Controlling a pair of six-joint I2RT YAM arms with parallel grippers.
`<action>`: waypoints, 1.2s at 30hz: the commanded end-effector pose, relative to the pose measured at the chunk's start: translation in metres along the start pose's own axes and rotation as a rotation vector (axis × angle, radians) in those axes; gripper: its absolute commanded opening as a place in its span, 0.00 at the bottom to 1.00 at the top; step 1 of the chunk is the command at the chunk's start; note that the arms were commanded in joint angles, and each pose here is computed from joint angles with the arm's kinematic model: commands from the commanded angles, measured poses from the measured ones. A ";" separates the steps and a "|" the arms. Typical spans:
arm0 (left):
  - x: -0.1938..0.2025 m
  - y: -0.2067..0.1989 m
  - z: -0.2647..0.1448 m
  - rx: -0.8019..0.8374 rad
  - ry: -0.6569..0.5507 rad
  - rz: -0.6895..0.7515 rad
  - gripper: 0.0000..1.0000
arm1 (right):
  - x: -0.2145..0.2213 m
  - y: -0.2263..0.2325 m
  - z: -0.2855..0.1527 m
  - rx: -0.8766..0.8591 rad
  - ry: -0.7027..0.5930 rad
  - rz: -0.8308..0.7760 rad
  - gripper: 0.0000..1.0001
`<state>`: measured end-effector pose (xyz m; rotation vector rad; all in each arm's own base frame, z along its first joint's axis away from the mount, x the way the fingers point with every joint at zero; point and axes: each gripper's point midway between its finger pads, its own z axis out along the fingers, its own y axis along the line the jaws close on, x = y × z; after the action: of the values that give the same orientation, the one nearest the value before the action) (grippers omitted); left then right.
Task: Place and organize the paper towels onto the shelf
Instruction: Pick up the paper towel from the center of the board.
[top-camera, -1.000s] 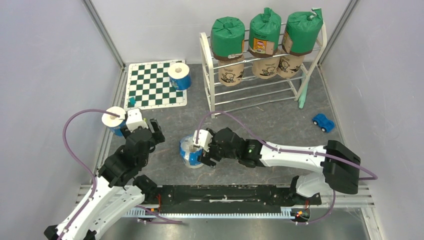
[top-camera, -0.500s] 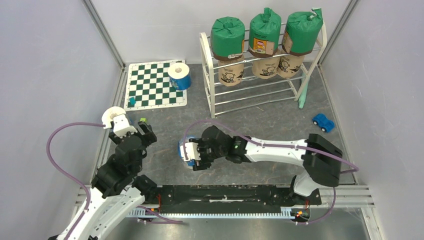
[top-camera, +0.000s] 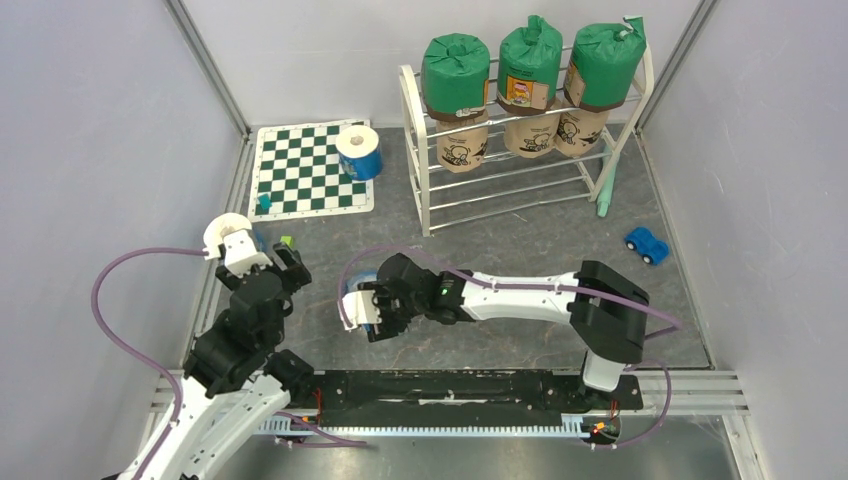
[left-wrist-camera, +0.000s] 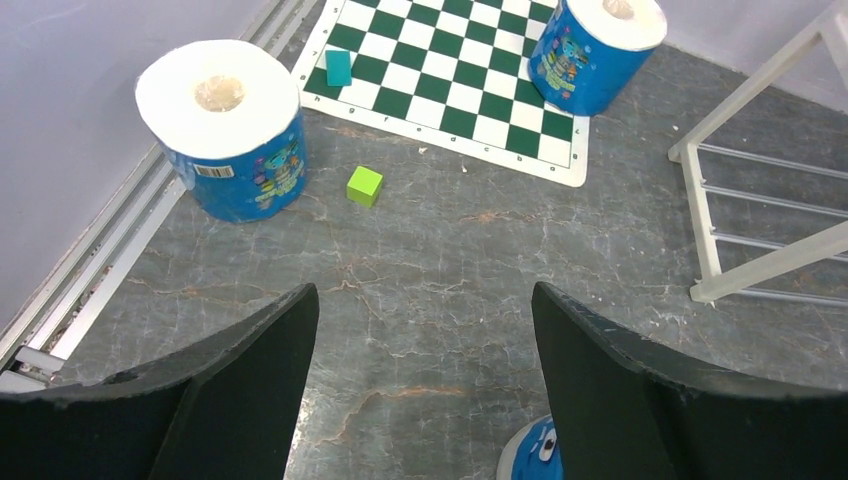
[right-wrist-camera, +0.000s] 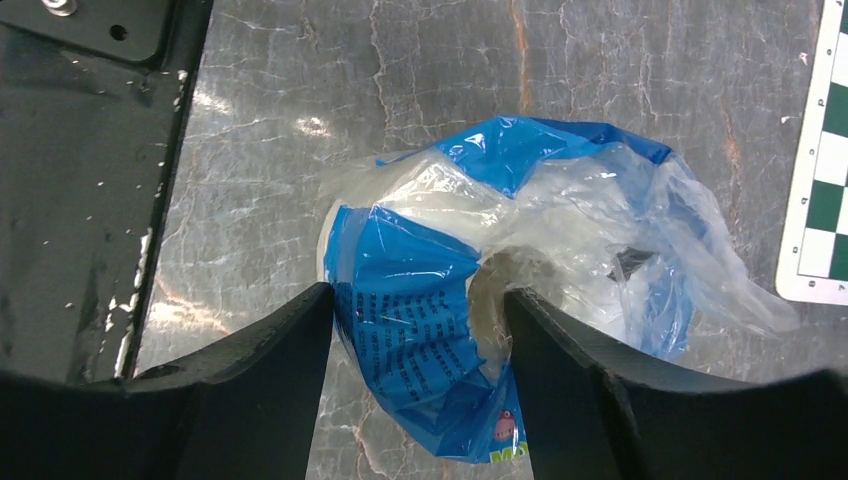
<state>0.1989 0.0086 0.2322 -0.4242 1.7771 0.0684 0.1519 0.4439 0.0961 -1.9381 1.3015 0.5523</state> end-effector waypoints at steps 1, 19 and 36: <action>-0.012 0.003 0.000 -0.009 -0.052 -0.039 0.84 | 0.032 0.015 0.015 -0.034 0.163 -0.013 0.64; -0.019 0.013 -0.005 -0.025 -0.103 -0.097 0.83 | 0.082 -0.029 -0.062 0.251 0.453 0.051 0.13; -0.018 0.012 -0.004 -0.019 -0.100 -0.096 0.83 | 0.148 -0.122 -0.150 0.645 0.430 0.380 0.13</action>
<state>0.1917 0.0205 0.2421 -0.4908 1.6937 0.0381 0.2942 0.2649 0.0984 -1.4924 1.9098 -0.1384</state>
